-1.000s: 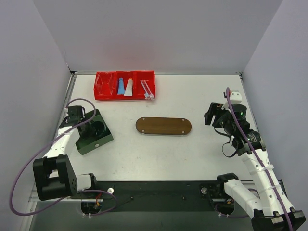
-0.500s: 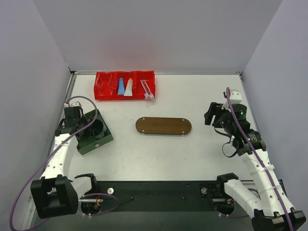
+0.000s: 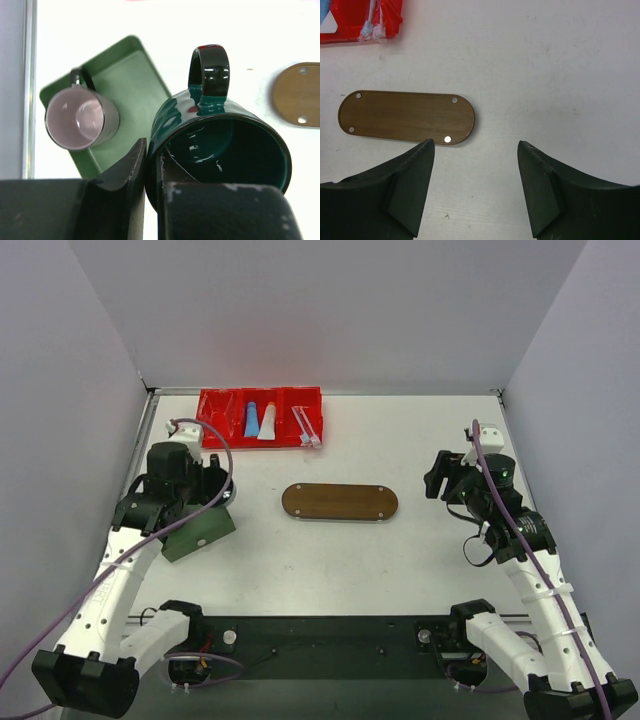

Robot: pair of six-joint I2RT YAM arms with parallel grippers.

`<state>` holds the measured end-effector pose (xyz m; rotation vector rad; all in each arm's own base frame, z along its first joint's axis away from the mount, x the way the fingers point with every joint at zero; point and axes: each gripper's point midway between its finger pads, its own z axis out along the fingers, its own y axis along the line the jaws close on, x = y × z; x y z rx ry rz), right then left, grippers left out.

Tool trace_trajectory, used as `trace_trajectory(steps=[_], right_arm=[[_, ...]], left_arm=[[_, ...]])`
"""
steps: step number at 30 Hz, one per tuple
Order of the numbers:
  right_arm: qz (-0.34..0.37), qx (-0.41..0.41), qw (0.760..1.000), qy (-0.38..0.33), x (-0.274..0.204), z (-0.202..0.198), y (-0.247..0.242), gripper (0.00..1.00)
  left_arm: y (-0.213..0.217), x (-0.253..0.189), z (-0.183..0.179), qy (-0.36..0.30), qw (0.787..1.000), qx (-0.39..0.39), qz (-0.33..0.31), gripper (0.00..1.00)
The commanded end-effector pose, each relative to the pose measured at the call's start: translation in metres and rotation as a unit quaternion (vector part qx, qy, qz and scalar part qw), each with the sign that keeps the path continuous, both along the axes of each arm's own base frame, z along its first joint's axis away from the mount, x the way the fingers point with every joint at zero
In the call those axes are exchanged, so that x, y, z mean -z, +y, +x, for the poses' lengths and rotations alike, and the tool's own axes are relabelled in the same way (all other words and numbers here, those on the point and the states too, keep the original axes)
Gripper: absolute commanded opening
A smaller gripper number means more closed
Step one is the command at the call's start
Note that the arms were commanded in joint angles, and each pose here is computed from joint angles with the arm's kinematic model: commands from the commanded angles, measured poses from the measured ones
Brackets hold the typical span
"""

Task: Prepare toiletry sets of a toothbrush and toothpaste on the tray

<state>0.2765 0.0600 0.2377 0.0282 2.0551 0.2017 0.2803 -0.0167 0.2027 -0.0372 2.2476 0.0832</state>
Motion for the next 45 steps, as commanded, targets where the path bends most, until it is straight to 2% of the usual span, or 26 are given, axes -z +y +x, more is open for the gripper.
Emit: trace_trajectory(steps=[1,4,7,8,12,13,19,24,30,36,40,45], right_arm=[[0.006,-0.007,1.000,-0.015,-0.018,0.002,0.006,0.62],[0.006,-0.013,1.000,-0.011,-0.016,0.003,0.011,0.61],[0.007,-0.032,0.999,-0.009,-0.018,0.002,0.022,0.61],[0.008,-0.039,0.999,-0.008,-0.018,0.002,0.025,0.61],[0.027,-0.083,0.996,-0.008,-0.022,-0.004,0.043,0.60],[0.031,-0.091,0.995,-0.008,-0.022,-0.006,0.046,0.60],[0.053,-0.099,0.994,0.006,-0.019,-0.007,0.071,0.51],[0.066,-0.102,0.993,-0.008,-0.019,-0.008,0.115,0.51],[0.035,-0.125,0.992,0.004,-0.004,-0.021,0.160,0.50],[0.045,-0.149,0.988,0.020,0.007,-0.034,0.191,0.45],[0.030,-0.151,0.988,0.022,0.018,-0.041,0.204,0.44],[0.026,-0.140,0.989,0.031,0.032,-0.040,0.209,0.43]], left_arm=[[-0.036,-0.083,0.023,-0.111,0.990,0.087,0.016,0.00],[-0.088,-0.086,0.031,-0.104,0.973,0.201,0.044,0.00],[-0.160,-0.086,0.027,-0.098,0.931,0.350,0.041,0.00],[-0.182,-0.091,0.022,-0.101,0.913,0.395,0.021,0.00],[-0.229,-0.079,0.014,-0.074,0.862,0.500,-0.026,0.00],[-0.235,-0.075,0.011,-0.067,0.856,0.512,-0.025,0.00],[-0.255,-0.041,0.012,-0.038,0.853,0.520,-0.007,0.00],[-0.285,-0.027,0.007,-0.053,0.853,0.518,-0.011,0.00],[-0.289,-0.003,-0.001,-0.042,0.863,0.504,-0.002,0.00],[-0.291,0.007,-0.002,-0.033,0.878,0.478,-0.006,0.00],[-0.290,0.009,0.001,-0.028,0.889,0.458,-0.011,0.00],[-0.294,0.009,-0.002,-0.024,0.889,0.456,-0.031,0.00]])
